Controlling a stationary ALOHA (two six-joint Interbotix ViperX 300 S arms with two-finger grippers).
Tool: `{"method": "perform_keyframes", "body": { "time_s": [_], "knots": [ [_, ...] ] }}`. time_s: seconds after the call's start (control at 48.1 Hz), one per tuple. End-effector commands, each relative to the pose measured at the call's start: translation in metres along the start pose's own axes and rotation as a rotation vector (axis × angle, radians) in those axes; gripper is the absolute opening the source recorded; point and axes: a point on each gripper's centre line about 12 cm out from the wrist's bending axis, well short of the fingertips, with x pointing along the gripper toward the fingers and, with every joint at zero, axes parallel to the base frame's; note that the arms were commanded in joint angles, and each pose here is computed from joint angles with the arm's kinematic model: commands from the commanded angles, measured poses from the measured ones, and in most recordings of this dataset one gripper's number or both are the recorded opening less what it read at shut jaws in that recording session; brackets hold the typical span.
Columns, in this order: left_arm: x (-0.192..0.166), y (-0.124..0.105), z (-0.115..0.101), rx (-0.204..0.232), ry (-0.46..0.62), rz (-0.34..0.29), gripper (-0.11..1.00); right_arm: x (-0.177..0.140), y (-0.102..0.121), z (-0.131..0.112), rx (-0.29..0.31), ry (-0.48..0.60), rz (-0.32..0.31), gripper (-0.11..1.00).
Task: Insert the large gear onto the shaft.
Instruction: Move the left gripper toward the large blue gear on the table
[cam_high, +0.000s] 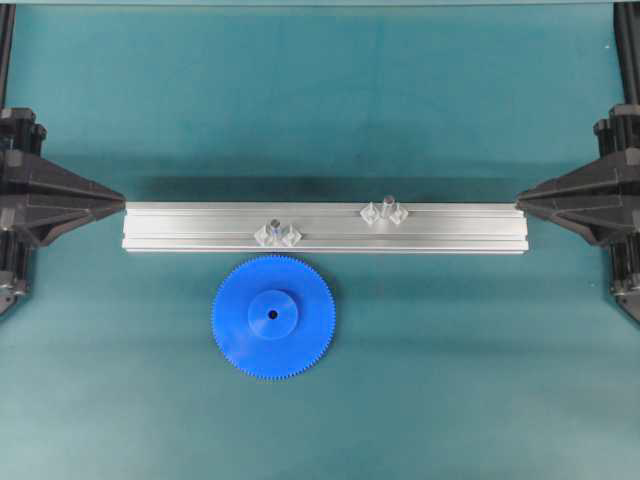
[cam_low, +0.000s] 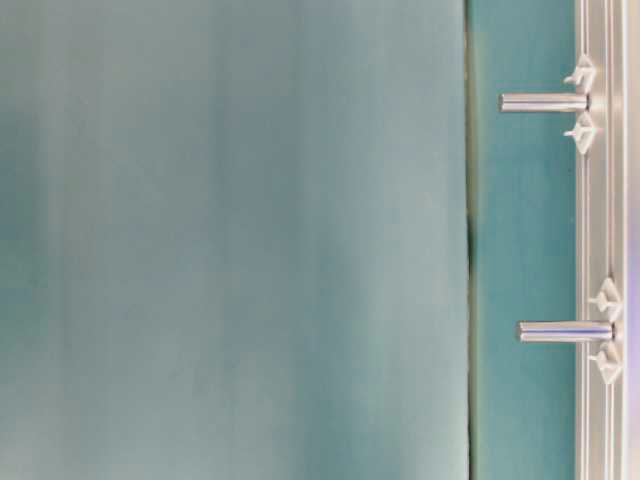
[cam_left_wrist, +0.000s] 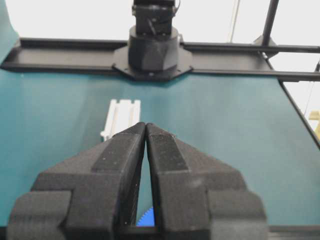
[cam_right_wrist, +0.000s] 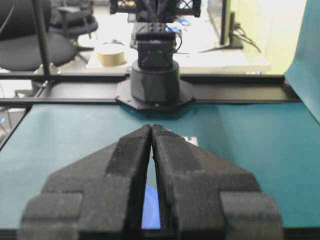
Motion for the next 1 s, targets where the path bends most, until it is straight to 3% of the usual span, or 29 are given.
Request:
{"method": "perform_keyframes", "body": {
  "time_s": [0.0, 0.104, 0.25, 0.416, 0.666, 0.832, 0.978],
  "knots": [
    [0.005, -0.003, 0.005, -0.002, 0.006, -0.016, 0.11, 0.004, 0.0, 0.007, 0.0, -0.012, -0.003, 0.16],
    [0.012, -0.006, 0.005, -0.033, 0.057, -0.028, 0.04, 0.005, -0.001, -0.002, 0.027, 0.089, -0.008, 0.26],
    [0.024, -0.009, 0.006, -0.077, 0.14, -0.038, 0.01, 0.005, -0.002, -0.003, 0.029, 0.199, -0.016, 0.18],
    [0.036, -0.014, 0.005, -0.075, 0.221, -0.052, 0.01, 0.005, -0.009, -0.006, 0.034, 0.278, -0.049, 0.19],
    [0.065, -0.016, -0.013, -0.077, 0.401, -0.044, 0.01, 0.009, -0.013, -0.005, 0.037, 0.334, -0.069, 0.23],
    [0.081, -0.017, -0.029, -0.076, 0.484, -0.04, 0.01, 0.009, -0.014, -0.009, 0.037, 0.346, -0.072, 0.33],
    [0.094, -0.022, -0.043, -0.071, 0.541, -0.048, 0.07, 0.008, -0.014, -0.01, 0.038, 0.353, -0.072, 0.47]
  ]
}}
